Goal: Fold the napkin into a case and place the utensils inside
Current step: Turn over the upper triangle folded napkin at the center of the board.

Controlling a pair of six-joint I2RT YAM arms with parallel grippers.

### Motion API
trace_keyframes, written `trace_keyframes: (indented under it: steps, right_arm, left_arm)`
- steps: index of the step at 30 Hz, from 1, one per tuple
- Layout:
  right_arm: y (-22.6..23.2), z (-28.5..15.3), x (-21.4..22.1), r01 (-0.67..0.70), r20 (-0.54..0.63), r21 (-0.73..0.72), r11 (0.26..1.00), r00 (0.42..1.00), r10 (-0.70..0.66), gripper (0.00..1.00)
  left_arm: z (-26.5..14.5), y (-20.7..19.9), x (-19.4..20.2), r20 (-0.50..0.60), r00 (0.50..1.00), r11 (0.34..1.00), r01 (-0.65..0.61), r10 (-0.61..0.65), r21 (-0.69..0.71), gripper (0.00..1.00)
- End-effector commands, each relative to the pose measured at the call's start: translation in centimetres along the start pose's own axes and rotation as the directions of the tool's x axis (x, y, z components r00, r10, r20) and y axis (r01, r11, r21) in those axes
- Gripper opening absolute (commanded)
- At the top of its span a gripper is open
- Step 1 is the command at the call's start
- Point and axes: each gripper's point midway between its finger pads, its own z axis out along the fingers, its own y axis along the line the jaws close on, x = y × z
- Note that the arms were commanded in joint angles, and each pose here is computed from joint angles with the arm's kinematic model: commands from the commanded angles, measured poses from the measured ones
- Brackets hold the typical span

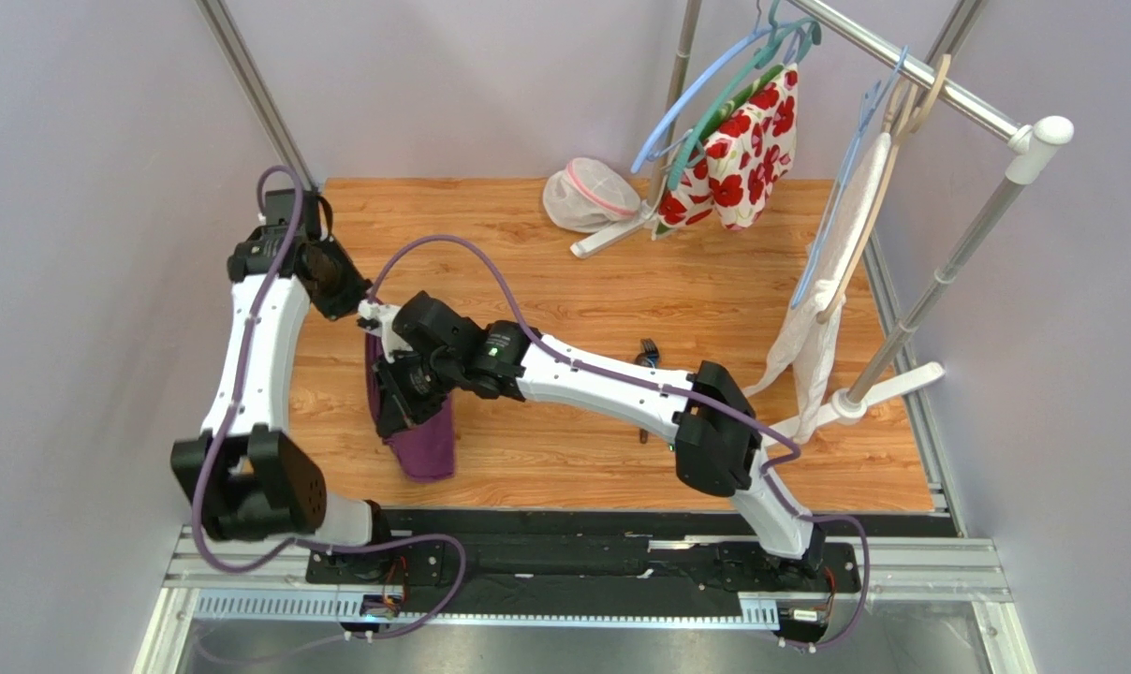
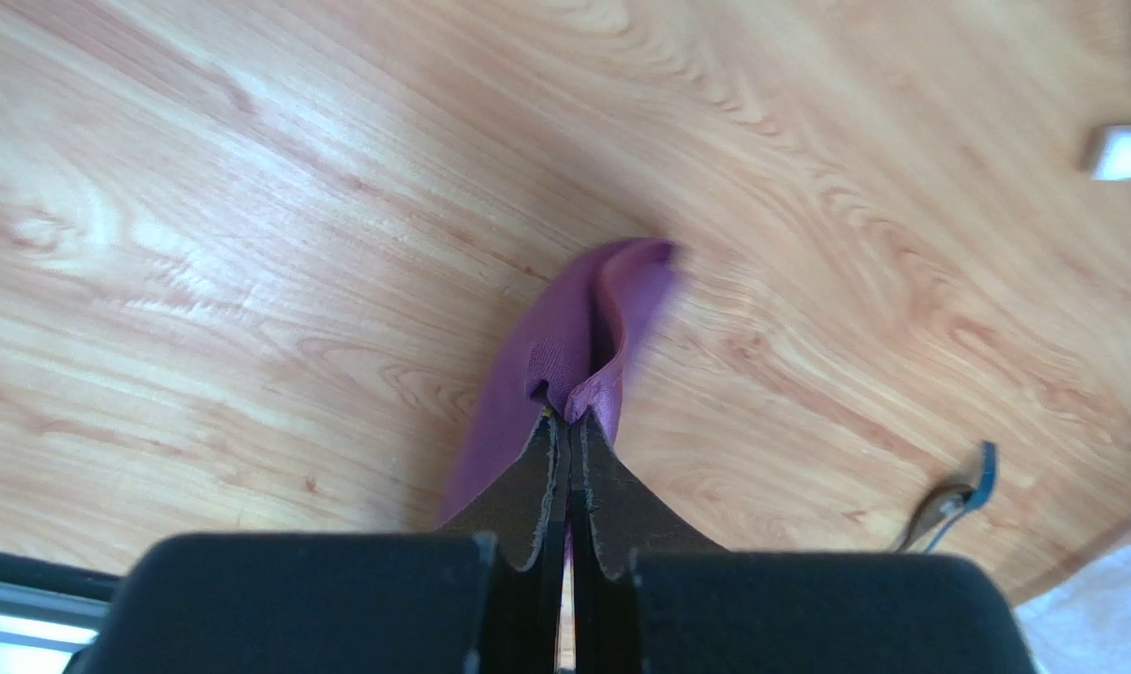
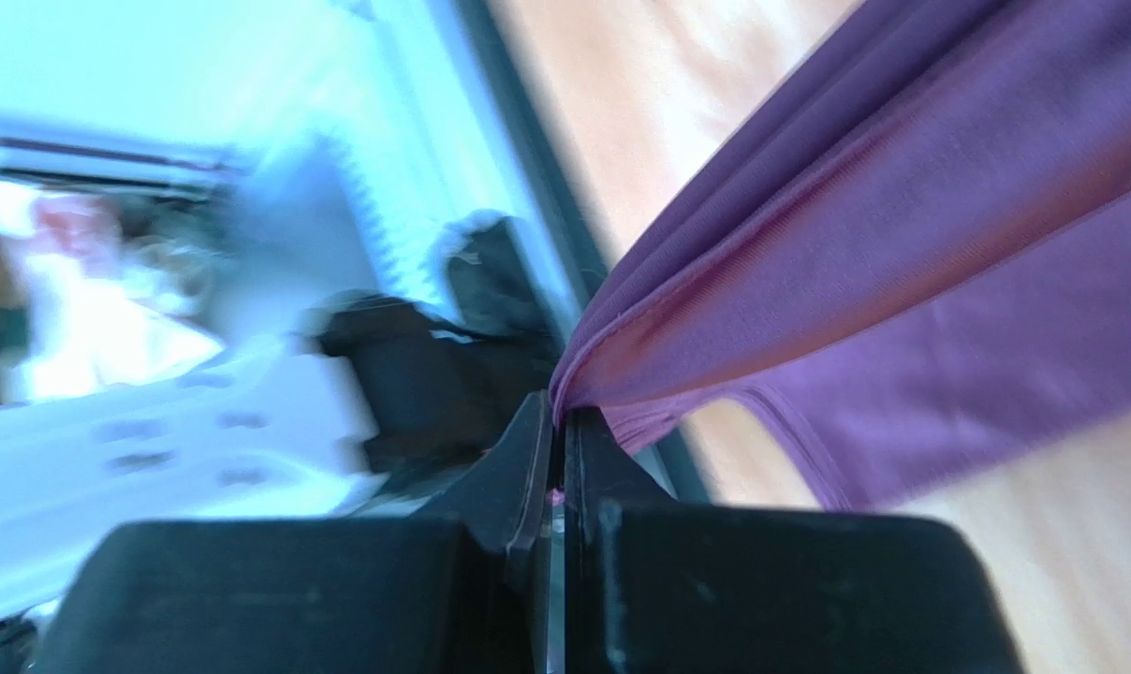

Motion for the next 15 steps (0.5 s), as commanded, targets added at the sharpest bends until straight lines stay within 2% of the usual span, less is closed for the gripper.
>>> trace_keyframes:
  steps: [1, 3, 4, 6, 7, 8, 10, 11, 15]
  right_arm:
    - [9.2, -5.5, -2.8, -0.003, 0.089, -0.362, 0.932, 0.995, 0.037, 0.00]
    - [9.7, -7.4, -4.1, 0.006, 0.144, -0.426, 0.905, 0.988, 0.062, 0.00]
    - [8.1, -6.7, -2.9, -0.034, 0.112, -0.416, 0.909, 0.990, 0.088, 0.00]
    - [6.3, -7.1, -3.3, -0.086, 0.106, -0.443, 0.893, 0.983, 0.147, 0.00]
    - [4.6, -6.5, -1.6, -0.140, 0.062, -0.436, 0.889, 0.981, 0.185, 0.00]
    - [4.0, -7.3, -2.4, -0.122, 0.093, -0.483, 0.867, 0.978, 0.190, 0.00]
    - [1.4, -7.5, -0.2, -0.206, 0.059, -0.467, 0.860, 0.963, 0.262, 0.00]
    - [-0.1, -7.8, -0.1, -0.211, 0.077, -0.457, 0.864, 0.958, 0.275, 0.00]
    - [-5.9, -7.3, 4.2, -0.268, 0.043, -0.378, 0.886, 0.951, 0.307, 0.00]
  left_arm:
    - [-5.4, -1.2, -2.4, 0.177, 0.984, 0.998, -0.028, 0.017, 0.059, 0.00]
    - [-6.3, -2.5, -3.3, 0.205, 0.979, 0.995, -0.032, 0.011, 0.098, 0.00]
    - [-6.1, -3.1, -3.5, 0.211, 0.977, 0.993, -0.043, 0.019, 0.108, 0.00]
    - [-4.6, -5.5, -3.4, 0.195, 0.979, 0.988, -0.085, 0.060, 0.125, 0.00]
    - [-3.8, -6.4, -3.0, 0.174, 0.982, 0.986, -0.095, 0.071, 0.136, 0.00]
    - [-3.1, -8.1, -2.0, 0.151, 0.985, 0.982, -0.106, 0.082, 0.155, 0.00]
    - [-0.7, -10.8, -1.7, 0.161, 0.982, 0.975, -0.125, 0.096, 0.181, 0.00]
    - [0.2, -12.8, -0.3, 0.146, 0.980, 0.965, -0.163, 0.135, 0.207, 0.00]
    - [7.4, -17.7, 2.6, 0.015, 0.973, 0.957, -0.229, 0.230, 0.180, 0.00]
